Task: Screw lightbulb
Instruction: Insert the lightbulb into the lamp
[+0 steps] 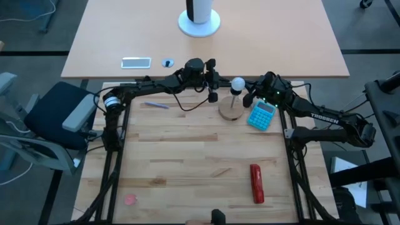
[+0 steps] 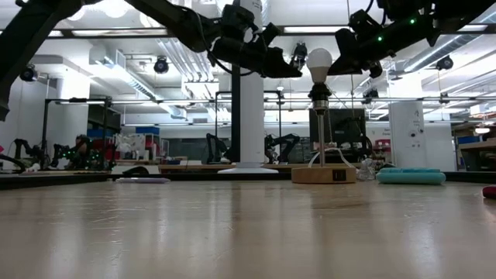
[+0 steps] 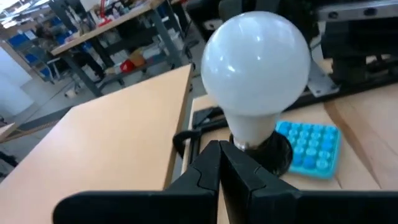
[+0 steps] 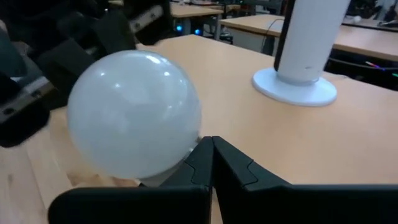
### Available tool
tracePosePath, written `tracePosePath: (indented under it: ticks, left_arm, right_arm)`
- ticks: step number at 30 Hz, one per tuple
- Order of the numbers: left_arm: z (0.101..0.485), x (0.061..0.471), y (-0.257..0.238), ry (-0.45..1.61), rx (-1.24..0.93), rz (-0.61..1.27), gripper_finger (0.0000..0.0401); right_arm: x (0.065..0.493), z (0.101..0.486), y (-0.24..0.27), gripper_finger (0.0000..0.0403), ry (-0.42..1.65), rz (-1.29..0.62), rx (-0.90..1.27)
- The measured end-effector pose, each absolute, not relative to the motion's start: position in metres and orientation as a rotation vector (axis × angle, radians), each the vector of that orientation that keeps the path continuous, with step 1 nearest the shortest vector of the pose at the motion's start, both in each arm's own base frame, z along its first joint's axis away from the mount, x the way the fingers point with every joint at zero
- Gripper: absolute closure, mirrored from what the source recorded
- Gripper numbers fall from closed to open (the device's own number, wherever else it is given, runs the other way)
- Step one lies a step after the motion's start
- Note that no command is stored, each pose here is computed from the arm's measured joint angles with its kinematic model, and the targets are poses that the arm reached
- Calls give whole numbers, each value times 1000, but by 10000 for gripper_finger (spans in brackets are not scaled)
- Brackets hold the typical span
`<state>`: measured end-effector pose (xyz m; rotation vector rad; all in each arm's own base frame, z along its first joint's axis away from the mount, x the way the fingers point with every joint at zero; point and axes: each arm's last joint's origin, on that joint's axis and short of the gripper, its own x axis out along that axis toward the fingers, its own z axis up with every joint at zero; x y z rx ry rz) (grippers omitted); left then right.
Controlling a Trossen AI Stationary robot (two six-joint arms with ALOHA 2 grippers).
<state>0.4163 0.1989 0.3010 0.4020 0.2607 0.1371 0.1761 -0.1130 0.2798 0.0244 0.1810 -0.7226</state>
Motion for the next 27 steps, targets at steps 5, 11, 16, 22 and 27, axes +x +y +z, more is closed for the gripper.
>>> tracePosePath:
  ticks: [5,11,16,22,27]
  left_arm:
    - [306,406,193,317,400,26,401]
    - [314,407,184,219,428,-136,401]
    - [321,408,186,164,465,-105,401]
    - [320,410,186,145,495,-103,401]
    - [312,416,187,140,509,-97,401]
  right_arm:
    - [176,280,-113,401,181,-726,24]
    - [175,280,-113,401,181,-728,24]
    - [173,280,-113,401,176,-777,33]
    - [165,289,-108,401,125,-777,30]
    - [159,298,-102,401,70,-703,50]
